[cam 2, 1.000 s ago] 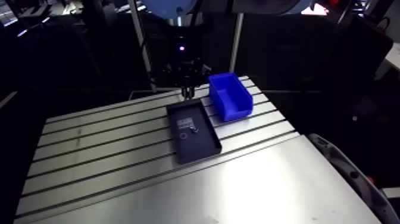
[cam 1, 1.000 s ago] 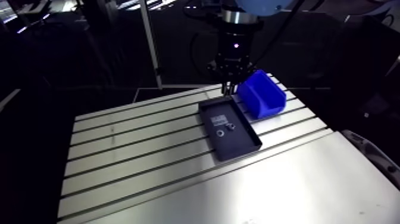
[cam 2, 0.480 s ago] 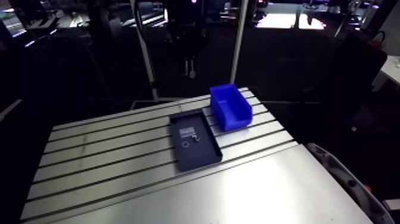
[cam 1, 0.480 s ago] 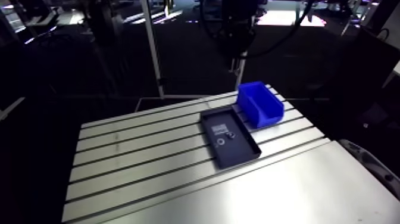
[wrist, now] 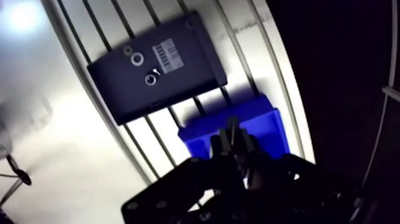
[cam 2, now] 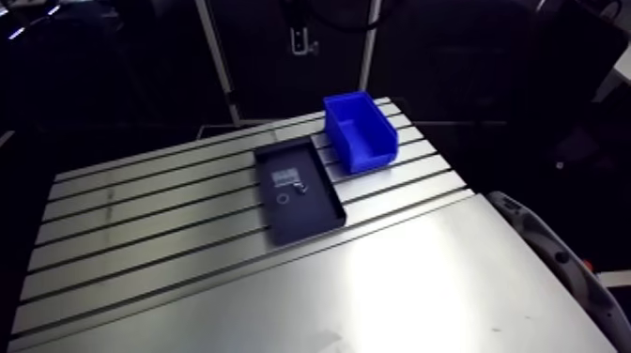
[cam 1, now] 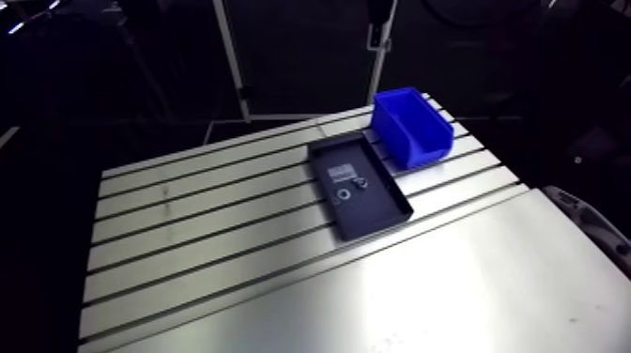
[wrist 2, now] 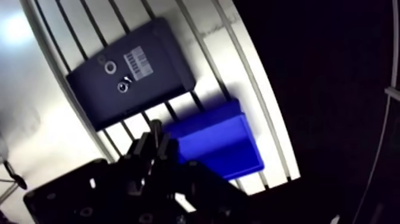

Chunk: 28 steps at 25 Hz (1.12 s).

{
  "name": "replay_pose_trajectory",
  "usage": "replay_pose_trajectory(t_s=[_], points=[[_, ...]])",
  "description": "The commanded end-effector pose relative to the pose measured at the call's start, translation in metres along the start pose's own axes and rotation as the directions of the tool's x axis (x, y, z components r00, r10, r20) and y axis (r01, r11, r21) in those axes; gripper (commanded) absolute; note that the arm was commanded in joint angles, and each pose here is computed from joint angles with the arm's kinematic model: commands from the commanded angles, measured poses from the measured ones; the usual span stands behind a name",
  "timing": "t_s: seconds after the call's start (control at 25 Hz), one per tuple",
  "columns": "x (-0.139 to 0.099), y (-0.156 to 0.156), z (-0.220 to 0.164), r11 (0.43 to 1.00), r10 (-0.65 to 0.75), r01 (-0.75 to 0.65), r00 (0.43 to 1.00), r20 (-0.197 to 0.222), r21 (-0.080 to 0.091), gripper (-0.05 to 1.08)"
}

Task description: Pick up the M10 bolt from the tray and put it into the blue bin.

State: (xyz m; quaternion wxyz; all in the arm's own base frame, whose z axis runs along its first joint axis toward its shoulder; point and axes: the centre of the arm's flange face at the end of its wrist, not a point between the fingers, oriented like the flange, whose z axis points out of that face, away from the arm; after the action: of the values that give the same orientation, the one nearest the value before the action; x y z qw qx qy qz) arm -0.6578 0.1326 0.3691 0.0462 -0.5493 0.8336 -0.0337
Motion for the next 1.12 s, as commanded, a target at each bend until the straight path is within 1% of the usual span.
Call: replay_pose_trajectory(t_s=[0.04,0.08,0.12,0.2,0.24,0.28,0.36,0.44,0.48,0.52,0.64,0.8,0.88,0.92,0.96,1.12], points=[[-0.068,0.017,0.014,0.974,-0.227,0.227,0.974,0.007,0.025,1.05],[-0.075,0.018,0.015,0.97,-0.242,0.242,0.97,0.007,0.024,1.05],[-0.082,0.018,0.017,0.967,-0.253,0.253,0.967,0.006,0.028,1.05],[-0.095,0.017,0.029,0.959,-0.279,0.279,0.96,-0.004,0.043,1.05],[-0.098,0.016,0.035,0.954,-0.297,0.297,0.955,-0.008,0.045,1.05],[-0.1,0.016,0.039,0.952,-0.302,0.303,0.953,-0.008,0.042,1.05],[-0.101,0.017,0.047,0.953,-0.303,0.303,0.953,0.002,0.021,1.05],[-0.1,0.018,0.057,0.955,-0.298,0.298,0.954,0.018,-0.01,1.05],[-0.099,0.017,0.064,0.955,-0.297,0.297,0.955,0.024,-0.018,1.05],[-0.098,0.016,0.067,0.954,-0.296,0.297,0.955,0.032,-0.031,1.05],[-0.092,0.014,0.079,0.955,-0.292,0.293,0.956,0.035,-0.041,1.05],[-0.09,0.014,0.088,0.953,-0.288,0.292,0.956,0.05,-0.078,1.05],[-0.089,0.013,0.097,0.957,-0.275,0.278,0.96,0.048,-0.08,1.05],[-0.089,0.015,0.104,0.96,-0.268,0.271,0.962,0.049,-0.077,1.05],[-0.088,0.024,0.124,0.961,-0.264,0.267,0.963,0.046,-0.07,1.04],[-0.083,0.031,0.144,0.961,-0.27,0.272,0.962,0.043,-0.058,1.04]])
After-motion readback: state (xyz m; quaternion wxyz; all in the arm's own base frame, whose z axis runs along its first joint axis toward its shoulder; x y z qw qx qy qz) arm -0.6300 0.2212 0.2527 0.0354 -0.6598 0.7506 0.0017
